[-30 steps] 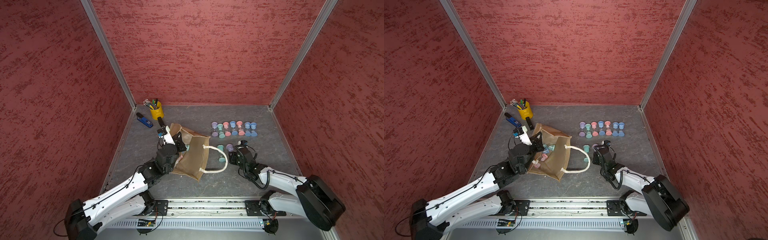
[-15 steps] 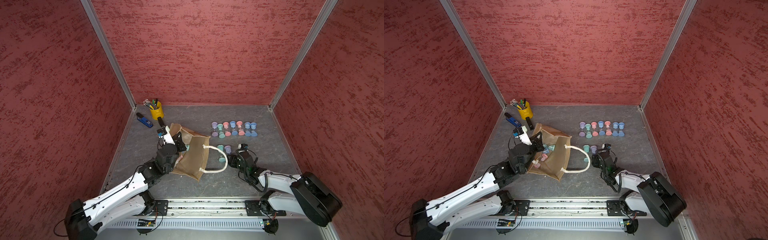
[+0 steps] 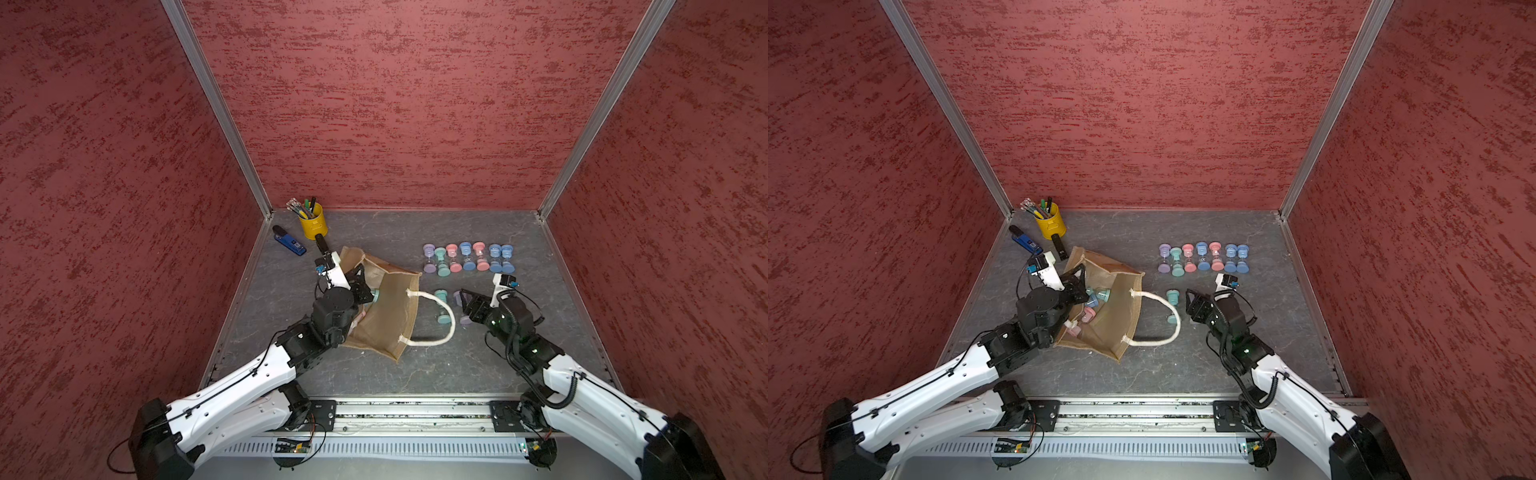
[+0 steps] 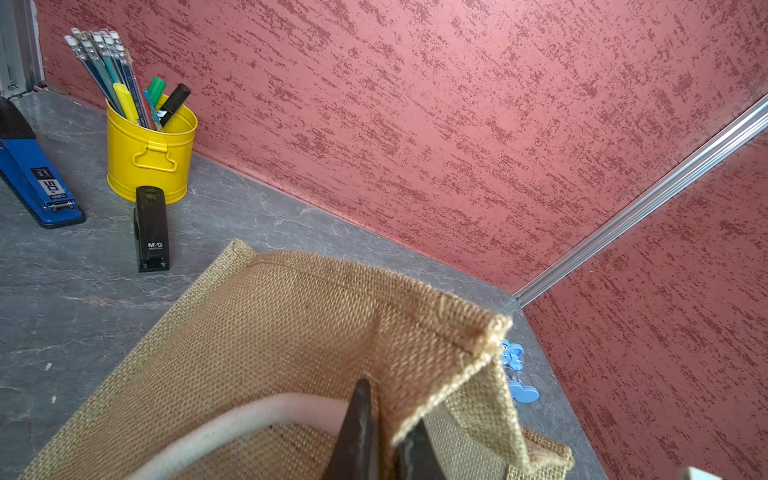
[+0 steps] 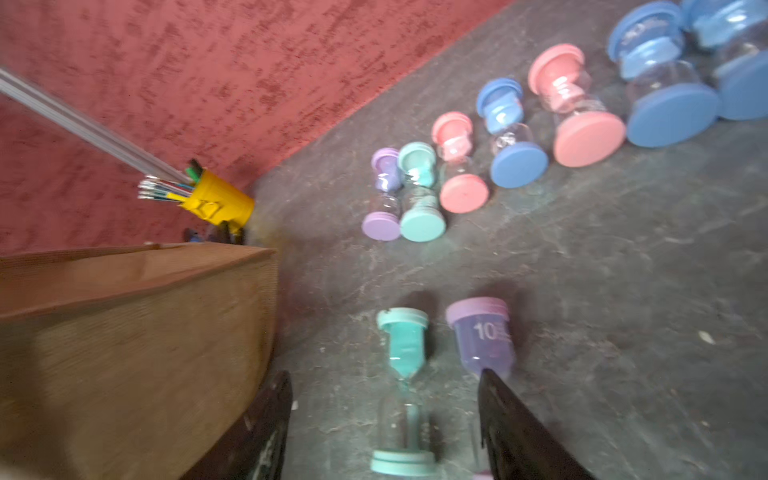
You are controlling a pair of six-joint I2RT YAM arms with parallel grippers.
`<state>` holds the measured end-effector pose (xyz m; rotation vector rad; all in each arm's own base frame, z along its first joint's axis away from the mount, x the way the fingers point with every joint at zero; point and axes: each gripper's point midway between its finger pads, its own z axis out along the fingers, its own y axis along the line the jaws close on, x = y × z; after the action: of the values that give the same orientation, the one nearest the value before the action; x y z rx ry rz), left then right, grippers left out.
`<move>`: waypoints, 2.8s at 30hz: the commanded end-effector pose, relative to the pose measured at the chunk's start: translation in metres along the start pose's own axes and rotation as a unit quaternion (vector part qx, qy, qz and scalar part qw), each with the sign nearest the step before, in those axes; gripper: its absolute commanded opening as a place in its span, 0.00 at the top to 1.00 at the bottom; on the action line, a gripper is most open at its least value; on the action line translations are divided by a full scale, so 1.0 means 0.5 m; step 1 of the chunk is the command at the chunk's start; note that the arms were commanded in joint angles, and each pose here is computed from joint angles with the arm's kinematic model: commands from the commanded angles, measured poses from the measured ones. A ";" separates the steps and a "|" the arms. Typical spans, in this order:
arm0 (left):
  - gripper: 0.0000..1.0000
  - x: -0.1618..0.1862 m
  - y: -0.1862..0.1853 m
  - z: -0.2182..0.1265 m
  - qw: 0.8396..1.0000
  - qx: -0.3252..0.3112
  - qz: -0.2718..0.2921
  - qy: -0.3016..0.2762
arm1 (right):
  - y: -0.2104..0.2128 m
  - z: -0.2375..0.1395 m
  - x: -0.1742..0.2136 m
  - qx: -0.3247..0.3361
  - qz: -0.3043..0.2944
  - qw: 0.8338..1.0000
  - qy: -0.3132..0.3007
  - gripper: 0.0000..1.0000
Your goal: 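Reach the right gripper back into the bag while the left holds the rim, then grasp a pink timer inside the bag with the right gripper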
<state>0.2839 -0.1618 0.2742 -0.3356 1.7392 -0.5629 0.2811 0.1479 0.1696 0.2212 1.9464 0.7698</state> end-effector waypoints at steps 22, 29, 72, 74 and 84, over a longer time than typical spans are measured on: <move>1.00 -0.014 -0.049 -0.010 0.998 0.059 0.027 0.019 | 0.389 0.081 0.327 -0.143 -0.307 0.924 0.178 0.60; 1.00 -0.015 -0.110 -0.041 0.985 0.172 0.029 0.008 | 0.356 0.153 0.368 -0.080 -0.207 0.956 0.191 0.55; 1.00 0.075 -0.127 -0.073 0.961 0.266 0.069 0.017 | 0.283 0.229 0.413 0.067 0.145 0.951 0.263 0.33; 1.00 0.078 -0.133 -0.072 0.960 0.271 0.064 0.020 | 0.293 0.246 0.434 0.054 0.173 0.942 0.281 0.33; 1.00 0.079 -0.151 -0.085 0.955 0.294 0.024 0.026 | 0.290 0.327 0.468 0.029 0.265 0.922 0.280 0.34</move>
<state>0.2412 -0.2279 0.2676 0.1323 1.6142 -0.8976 0.2781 0.4309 0.0479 0.4454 2.4647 1.1448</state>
